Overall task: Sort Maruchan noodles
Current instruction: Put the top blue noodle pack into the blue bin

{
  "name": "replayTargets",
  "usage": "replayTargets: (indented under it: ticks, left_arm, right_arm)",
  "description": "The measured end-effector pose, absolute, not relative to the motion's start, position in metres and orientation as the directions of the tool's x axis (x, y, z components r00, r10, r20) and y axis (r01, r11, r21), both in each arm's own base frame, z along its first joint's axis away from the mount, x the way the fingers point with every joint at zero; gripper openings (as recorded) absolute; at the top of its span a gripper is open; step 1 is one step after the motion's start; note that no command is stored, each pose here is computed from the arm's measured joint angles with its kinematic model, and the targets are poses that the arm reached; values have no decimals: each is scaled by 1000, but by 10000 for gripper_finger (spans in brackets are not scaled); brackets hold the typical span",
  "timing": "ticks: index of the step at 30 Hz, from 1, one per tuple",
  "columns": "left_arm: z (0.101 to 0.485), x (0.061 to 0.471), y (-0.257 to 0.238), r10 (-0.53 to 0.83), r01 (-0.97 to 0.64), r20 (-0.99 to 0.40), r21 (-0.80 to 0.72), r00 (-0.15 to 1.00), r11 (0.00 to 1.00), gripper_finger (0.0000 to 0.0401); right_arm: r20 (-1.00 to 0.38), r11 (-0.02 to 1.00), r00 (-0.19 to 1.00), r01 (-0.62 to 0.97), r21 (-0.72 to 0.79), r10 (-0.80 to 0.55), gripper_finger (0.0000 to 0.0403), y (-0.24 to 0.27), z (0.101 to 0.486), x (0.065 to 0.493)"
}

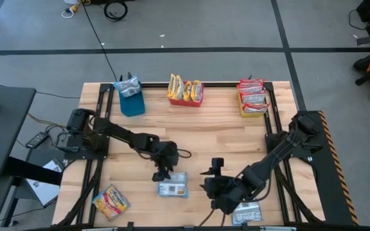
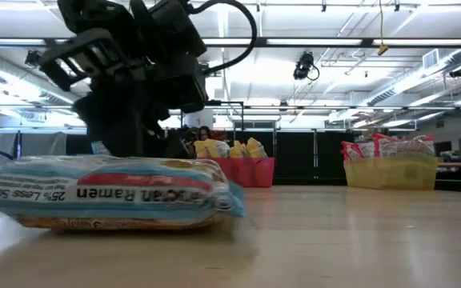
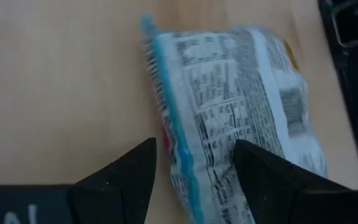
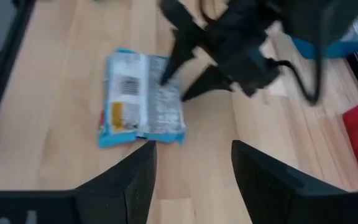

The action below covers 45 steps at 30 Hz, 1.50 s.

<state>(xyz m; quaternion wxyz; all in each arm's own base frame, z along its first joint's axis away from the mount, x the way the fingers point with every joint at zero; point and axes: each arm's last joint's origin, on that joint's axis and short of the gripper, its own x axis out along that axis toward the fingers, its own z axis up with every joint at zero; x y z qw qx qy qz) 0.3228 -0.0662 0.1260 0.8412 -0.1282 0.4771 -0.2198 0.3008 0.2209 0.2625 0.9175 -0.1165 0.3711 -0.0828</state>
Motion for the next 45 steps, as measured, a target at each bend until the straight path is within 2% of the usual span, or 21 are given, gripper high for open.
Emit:
replayTargets:
  ticks: [6, 9, 12, 17, 21, 25, 30, 33, 36, 38, 42, 45]
  left_arm:
    - [124, 321, -76, -503, 270, -760, -426, 411, 864, 219]
    - [122, 320, -81, -511, 301, -762, -418, 398, 857, 200]
    - [122, 318, -88, -515, 337, -761, -401, 396, 852, 148]
    - [124, 317, -92, -510, 342, -762, -392, 399, 854, 21]
    - [134, 310, -89, -469, 322, -789, -358, 398, 876, 7]
    - [165, 297, -81, -295, 279, -875, -195, 383, 940, 4]
    - [219, 271, -62, 125, 141, -915, 192, 383, 971, 3]
    - [244, 253, -47, 434, 5, -817, 471, 380, 882, 2]
    - [258, 233, -31, 705, -126, -640, 706, 305, 697, 2]
    - [266, 220, -20, 829, -185, -506, 814, 237, 550, 2]
    - [276, 205, 5, 950, -247, -292, 918, 108, 310, 1]
    - [275, 204, 27, 963, -240, -270, 935, 3, 263, 1]
  right_arm:
    - [-678, 954, 682, 101, -284, -274, 212, 209, 261, 306]
    - [-681, 952, 676, 106, -286, -280, 212, 206, 260, 307]
    - [-682, 952, 675, 107, -288, -282, 212, 205, 260, 308]
    - [-682, 952, 675, 105, -288, -281, 212, 206, 260, 308]
    - [-682, 952, 675, 106, -288, -282, 212, 206, 260, 308]
    - [-681, 952, 676, 108, -286, -281, 212, 206, 260, 308]
    - [-680, 953, 677, 112, -282, -281, 212, 206, 260, 308]
    - [-678, 954, 679, 114, -279, -280, 212, 206, 260, 309]
    - [-678, 957, 681, 135, -258, -279, 212, 206, 260, 309]
    - [-678, 958, 680, 146, -249, -280, 212, 206, 260, 309]
    - [-678, 957, 680, 147, -248, -280, 212, 206, 260, 309]
    - [-673, 956, 682, 151, -251, -284, 212, 206, 261, 309]
